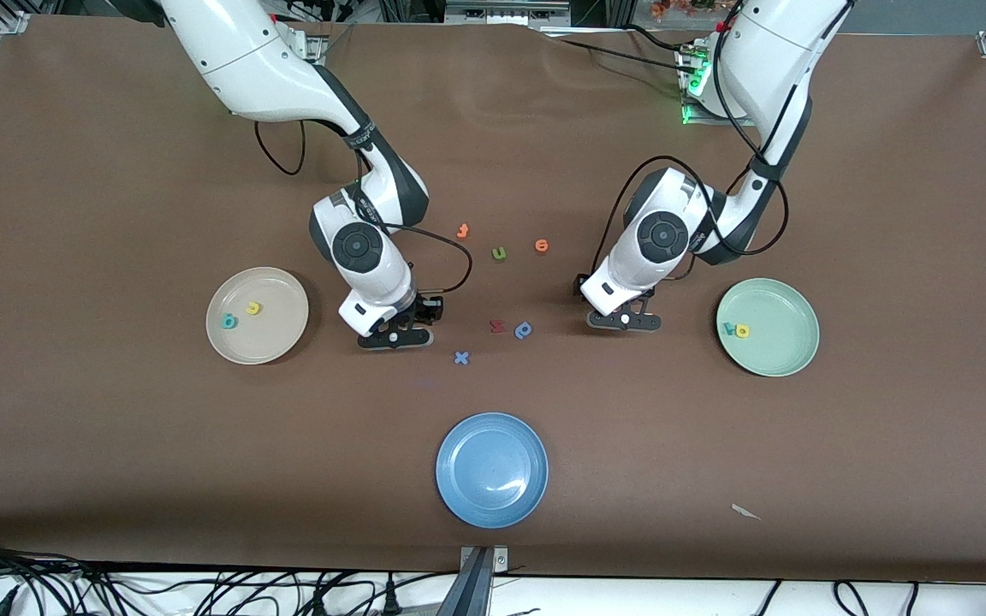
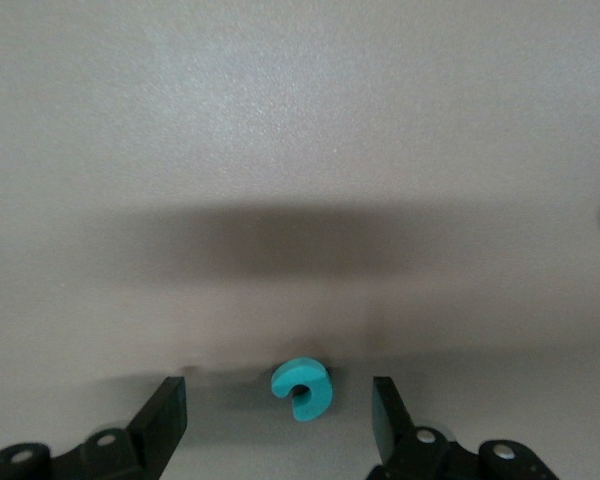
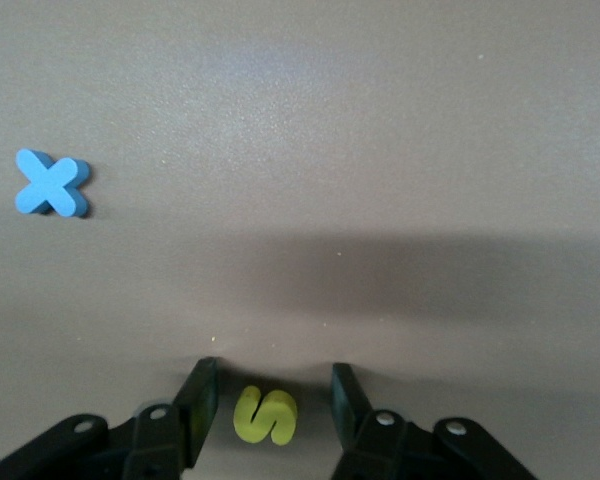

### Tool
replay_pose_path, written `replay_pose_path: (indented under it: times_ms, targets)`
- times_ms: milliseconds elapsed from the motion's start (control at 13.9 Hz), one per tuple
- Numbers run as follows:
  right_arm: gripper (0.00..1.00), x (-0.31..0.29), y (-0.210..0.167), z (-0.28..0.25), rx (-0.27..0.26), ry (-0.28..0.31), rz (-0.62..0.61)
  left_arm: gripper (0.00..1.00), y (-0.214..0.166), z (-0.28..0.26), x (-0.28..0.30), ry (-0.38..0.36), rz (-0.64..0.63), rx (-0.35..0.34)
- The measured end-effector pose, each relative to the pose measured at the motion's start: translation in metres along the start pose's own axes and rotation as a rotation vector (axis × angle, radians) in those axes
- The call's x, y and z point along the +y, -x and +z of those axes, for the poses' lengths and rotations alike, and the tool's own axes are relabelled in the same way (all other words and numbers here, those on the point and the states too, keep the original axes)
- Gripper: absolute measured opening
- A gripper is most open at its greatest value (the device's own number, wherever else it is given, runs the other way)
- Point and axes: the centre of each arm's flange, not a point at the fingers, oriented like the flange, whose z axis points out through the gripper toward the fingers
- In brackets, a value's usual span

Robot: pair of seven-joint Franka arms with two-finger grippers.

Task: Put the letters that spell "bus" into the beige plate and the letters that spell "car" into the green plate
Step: 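Grasp the yellow s with the right gripper while the left gripper grasps teal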

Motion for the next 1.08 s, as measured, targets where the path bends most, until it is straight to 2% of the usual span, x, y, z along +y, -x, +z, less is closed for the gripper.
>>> replay_pose_path:
  times_ms: [216, 361, 433, 505, 649, 722, 938, 1010, 1082]
  targets:
    - [0.56, 0.0001, 0.0002, 0.0002, -0.002, 0.001, 0.017, 0.82, 0.0021, 0.0083, 0.0024, -0.002, -0.001, -0.006]
    - [0.56, -0.0002, 0.0004, 0.0002, -0.003, 0.001, 0.024, 0.71, 0.0017, 0.008, 0.0022, -0.007, 0.004, -0.003]
    - [0.55, -0.0005, 0.0006, 0.0003, -0.003, 0.001, 0.024, 0.7, 0.002, 0.0083, 0.0027, -0.015, 0.009, 0.0]
    - [0.55, -0.0007, 0.0008, 0.0004, -0.004, 0.002, 0.024, 0.62, 0.0019, 0.0081, 0.0026, -0.023, 0.008, 0.004]
    - [0.52, -0.0006, 0.001, 0.0005, -0.006, 0.003, 0.026, 0.59, 0.0016, 0.007, 0.0041, -0.023, 0.0, 0.007]
    - [0.52, -0.0006, 0.0011, 0.0005, -0.006, 0.003, 0.026, 0.52, 0.0012, 0.0062, 0.0053, -0.023, 0.0, 0.009]
    - [0.44, -0.0012, 0.0014, 0.0004, -0.007, 0.003, 0.026, 0.46, 0.0011, 0.0056, 0.0061, -0.022, -0.002, 0.011]
    - [0.44, -0.0017, 0.0017, 0.0005, -0.007, 0.003, 0.025, 0.43, 0.0008, 0.0049, 0.0066, -0.021, -0.002, 0.013]
    - [0.39, -0.0029, 0.0017, -0.0003, -0.006, 0.001, 0.025, 0.34, 0.0004, 0.0038, 0.0073, -0.021, -0.002, 0.014]
